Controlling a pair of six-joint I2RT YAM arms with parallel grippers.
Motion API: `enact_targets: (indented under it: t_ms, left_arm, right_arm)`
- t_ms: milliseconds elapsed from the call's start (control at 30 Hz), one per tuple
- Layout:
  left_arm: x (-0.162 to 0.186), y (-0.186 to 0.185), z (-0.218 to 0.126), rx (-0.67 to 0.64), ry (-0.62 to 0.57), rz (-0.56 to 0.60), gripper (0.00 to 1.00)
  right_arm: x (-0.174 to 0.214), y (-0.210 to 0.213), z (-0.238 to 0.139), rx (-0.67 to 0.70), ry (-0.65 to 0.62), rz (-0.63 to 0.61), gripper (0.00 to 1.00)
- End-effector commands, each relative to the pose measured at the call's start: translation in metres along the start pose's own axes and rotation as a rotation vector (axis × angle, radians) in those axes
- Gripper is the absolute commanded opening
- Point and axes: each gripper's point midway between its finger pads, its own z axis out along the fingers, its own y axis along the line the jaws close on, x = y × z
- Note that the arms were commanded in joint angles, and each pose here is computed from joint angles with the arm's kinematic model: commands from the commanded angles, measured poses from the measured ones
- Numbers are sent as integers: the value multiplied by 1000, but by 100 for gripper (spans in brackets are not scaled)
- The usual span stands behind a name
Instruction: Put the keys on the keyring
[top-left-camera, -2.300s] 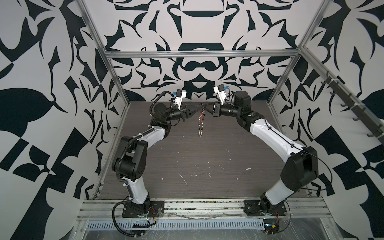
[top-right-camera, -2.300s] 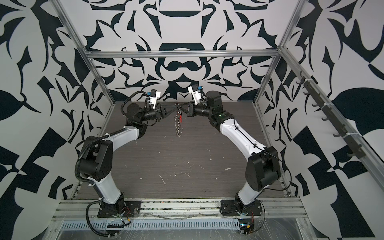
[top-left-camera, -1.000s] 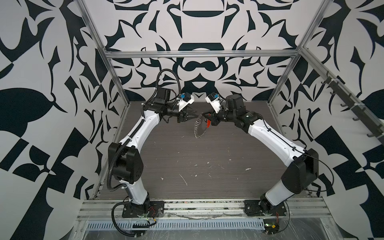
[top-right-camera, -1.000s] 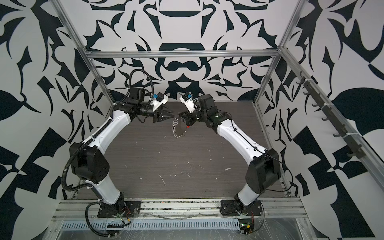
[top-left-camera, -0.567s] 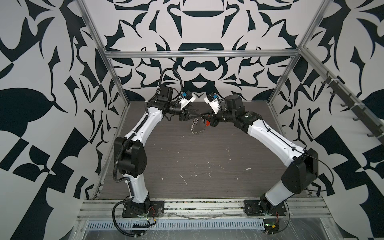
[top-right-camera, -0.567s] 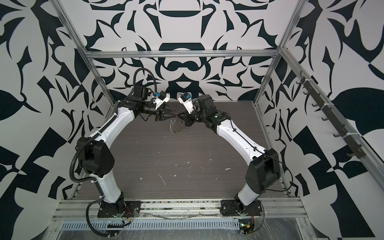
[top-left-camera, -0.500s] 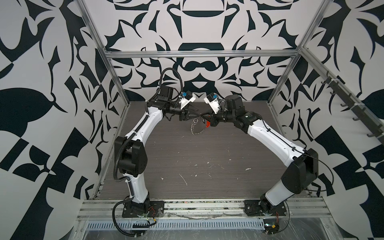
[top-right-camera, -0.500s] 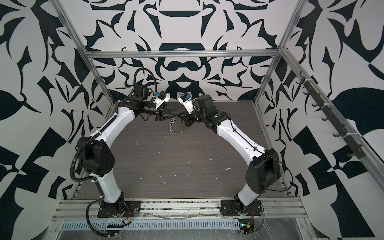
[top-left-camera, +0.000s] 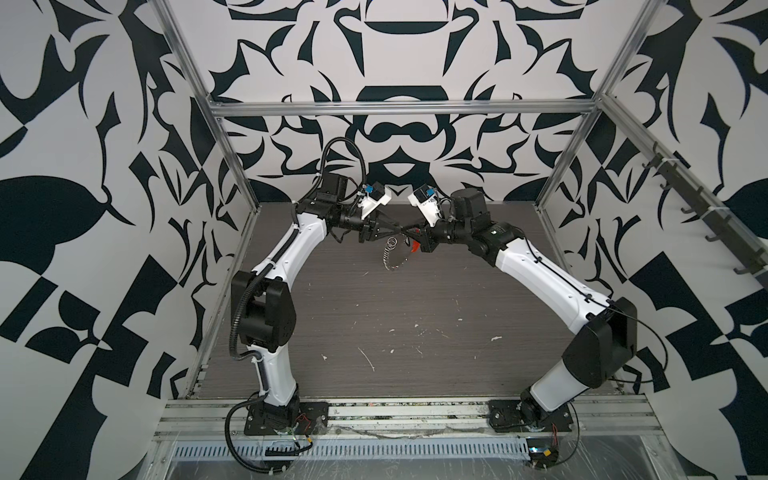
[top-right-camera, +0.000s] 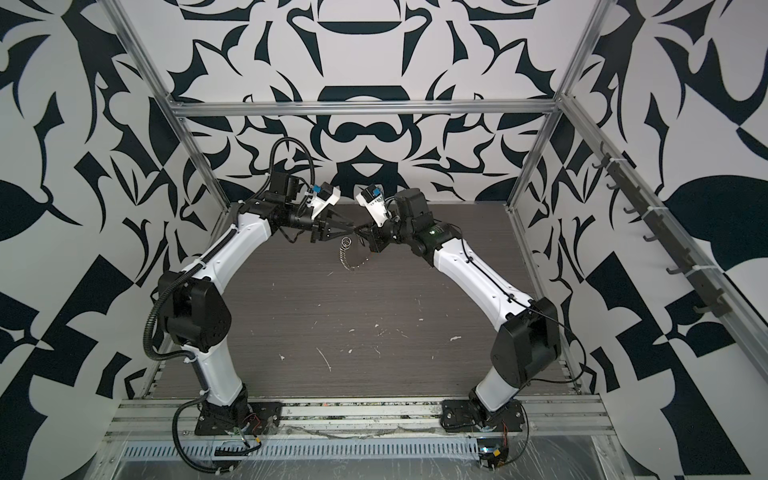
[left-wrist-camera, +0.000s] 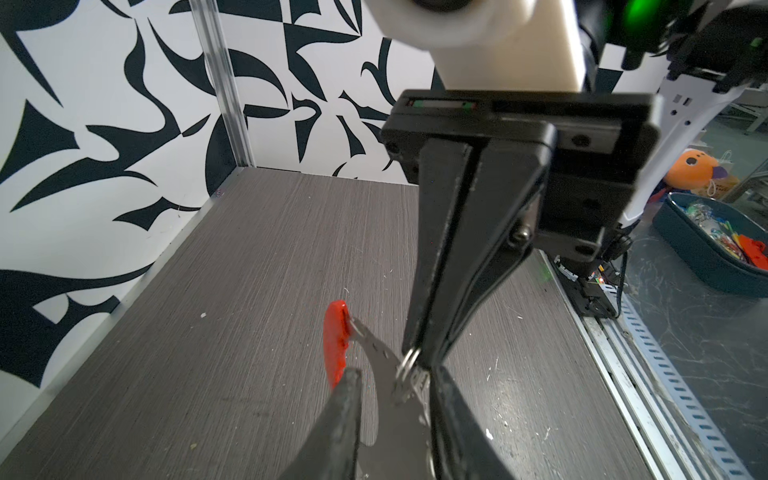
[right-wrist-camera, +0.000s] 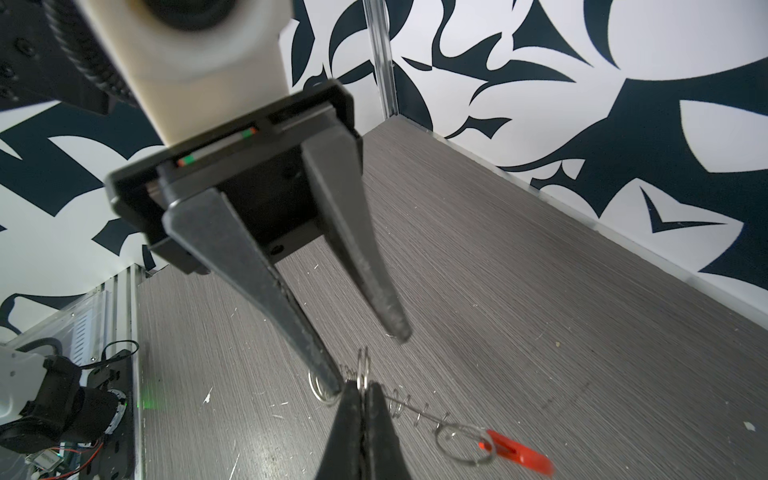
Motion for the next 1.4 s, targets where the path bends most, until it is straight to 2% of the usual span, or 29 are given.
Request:
enact_targets:
  t_ms: [0, 200, 467, 567, 733, 800, 967, 1000, 1100, 1133, 1200, 1367]
  left_arm:
    - [0, -2, 0, 32, -8, -26, 26]
    - [-3, -4, 0, 45, -21, -25, 14]
    - [0, -9, 1, 75, -39, -33, 16]
    - [0, -11, 1, 80, -42, -34, 1]
    - [-1, -14, 0, 87, -44, -41, 0]
    - [-4, -14, 0, 92, -51, -69, 0]
    - [-16, -5, -1, 72, -54, -222, 0]
    - [-16, -6, 0, 61, -53, -224, 0]
    - [-14, -5, 2, -40, -55, -191, 0]
    - [-17, -7, 2, -58, -77, -166, 0]
    - [-22, -8, -2, -101, -132, -145, 0]
    - [-28, -6, -7, -161, -154, -181, 0]
  right_arm:
    - [-44, 23, -22, -42, -114, -62, 0]
    - [-42, 27, -17, -57, -99, -61, 0]
    - [-44, 26, -14, -57, -100, -55, 0]
    - [-43, 25, -13, -55, -99, -52, 0]
    - [-43, 24, -11, -52, -96, -38, 0]
    - [-43, 23, -11, -45, -99, -23, 0]
    - [-42, 21, -13, -30, -103, 42, 0]
    - [-43, 20, -14, -24, -108, 64, 6]
    - [-42, 19, -22, -2, -120, 114, 39]
    - [-42, 17, -26, 10, -130, 125, 45]
    - [-42, 16, -35, 21, -163, 149, 50]
    - [-39, 14, -46, 13, -201, 202, 51]
